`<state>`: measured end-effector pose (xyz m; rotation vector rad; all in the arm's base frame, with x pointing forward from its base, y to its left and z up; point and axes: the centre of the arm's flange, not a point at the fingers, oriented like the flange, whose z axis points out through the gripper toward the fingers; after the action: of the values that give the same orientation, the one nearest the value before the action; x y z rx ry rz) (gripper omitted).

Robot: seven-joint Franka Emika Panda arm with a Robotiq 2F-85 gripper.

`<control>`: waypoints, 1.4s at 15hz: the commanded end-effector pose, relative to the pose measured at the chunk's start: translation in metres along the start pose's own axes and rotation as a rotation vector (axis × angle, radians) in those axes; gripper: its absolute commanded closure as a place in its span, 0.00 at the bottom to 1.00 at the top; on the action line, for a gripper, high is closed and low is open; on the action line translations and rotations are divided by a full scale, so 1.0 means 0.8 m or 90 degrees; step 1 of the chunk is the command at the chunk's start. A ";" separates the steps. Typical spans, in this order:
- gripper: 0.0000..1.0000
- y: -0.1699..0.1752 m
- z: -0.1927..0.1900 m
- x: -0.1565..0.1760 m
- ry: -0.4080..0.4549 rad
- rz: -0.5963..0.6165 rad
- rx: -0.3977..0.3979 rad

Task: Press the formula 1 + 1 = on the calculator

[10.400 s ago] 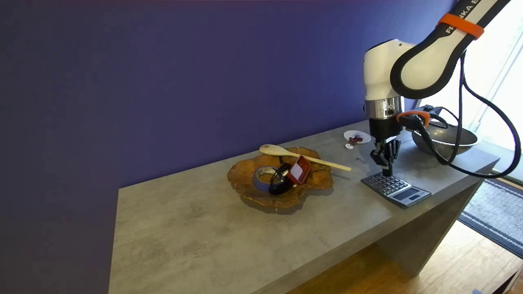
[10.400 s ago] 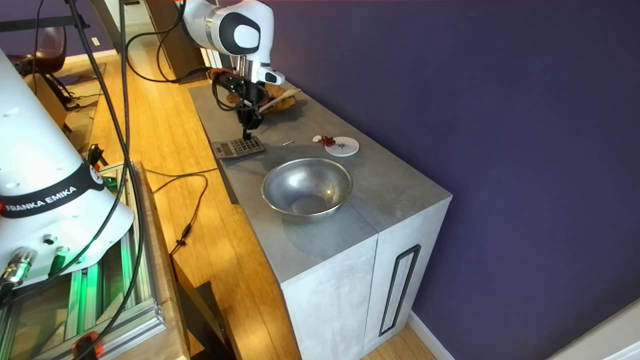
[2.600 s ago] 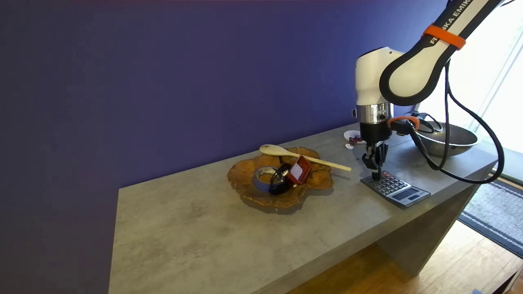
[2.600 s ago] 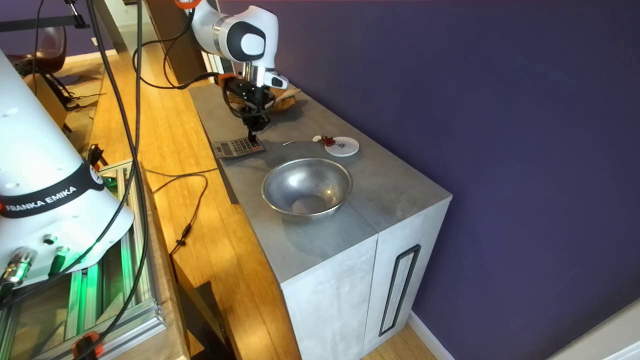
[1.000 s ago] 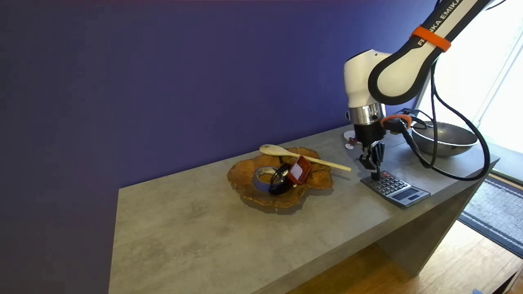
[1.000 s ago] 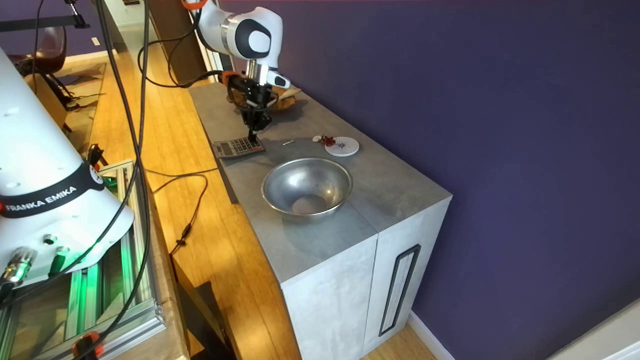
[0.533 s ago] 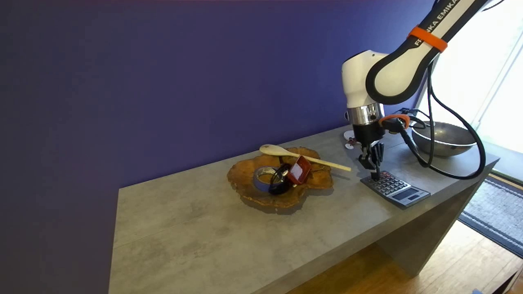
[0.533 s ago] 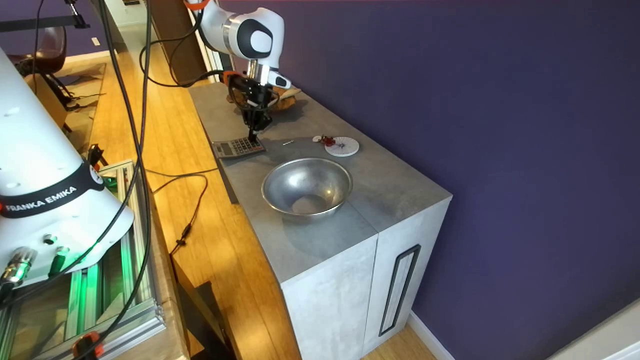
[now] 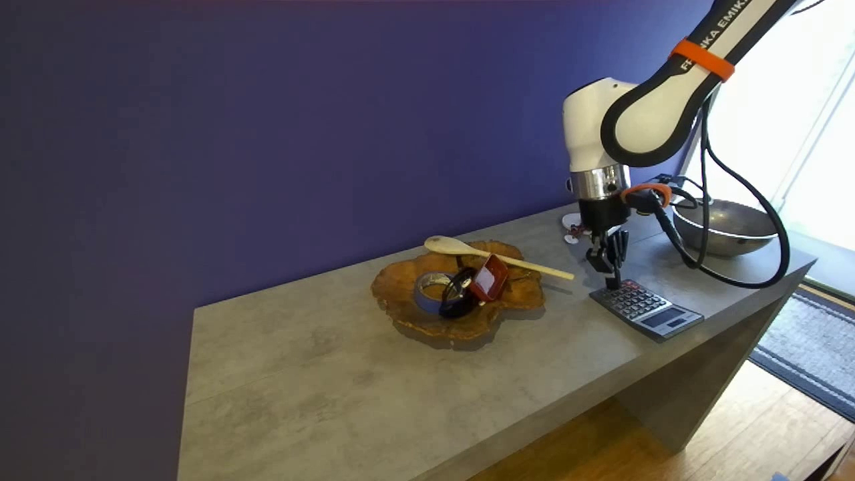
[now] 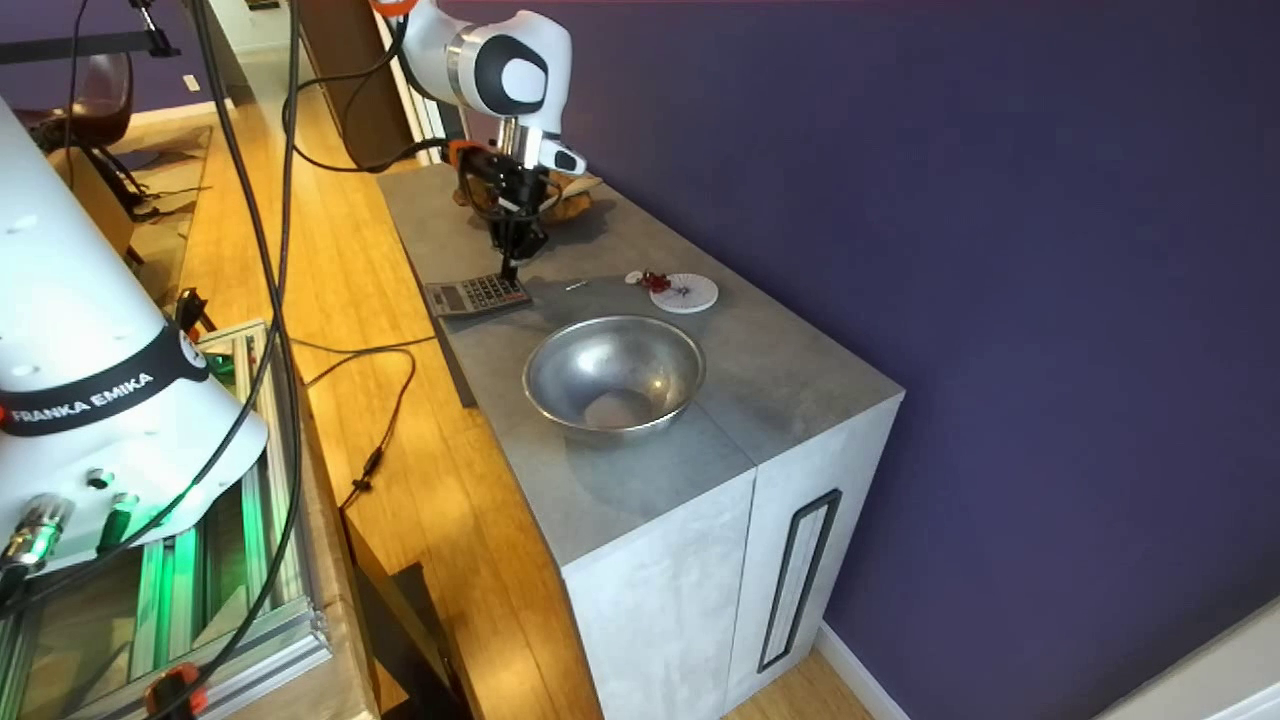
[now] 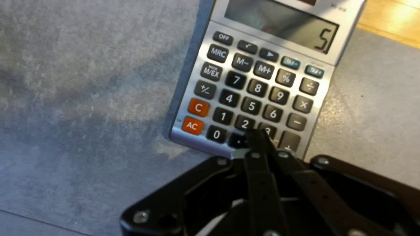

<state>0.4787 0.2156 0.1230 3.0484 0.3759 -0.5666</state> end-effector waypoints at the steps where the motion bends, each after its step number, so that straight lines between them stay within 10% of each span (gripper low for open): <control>1: 1.00 0.013 -0.018 -0.028 0.028 0.019 0.016; 2: 0.74 0.014 -0.021 -0.030 0.033 0.023 0.021; 13: 0.05 0.007 -0.053 -0.095 0.063 0.064 0.070; 21: 0.00 0.003 -0.079 -0.148 0.110 0.088 0.073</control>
<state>0.4191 0.1939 0.2005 3.1868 0.1836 -0.4065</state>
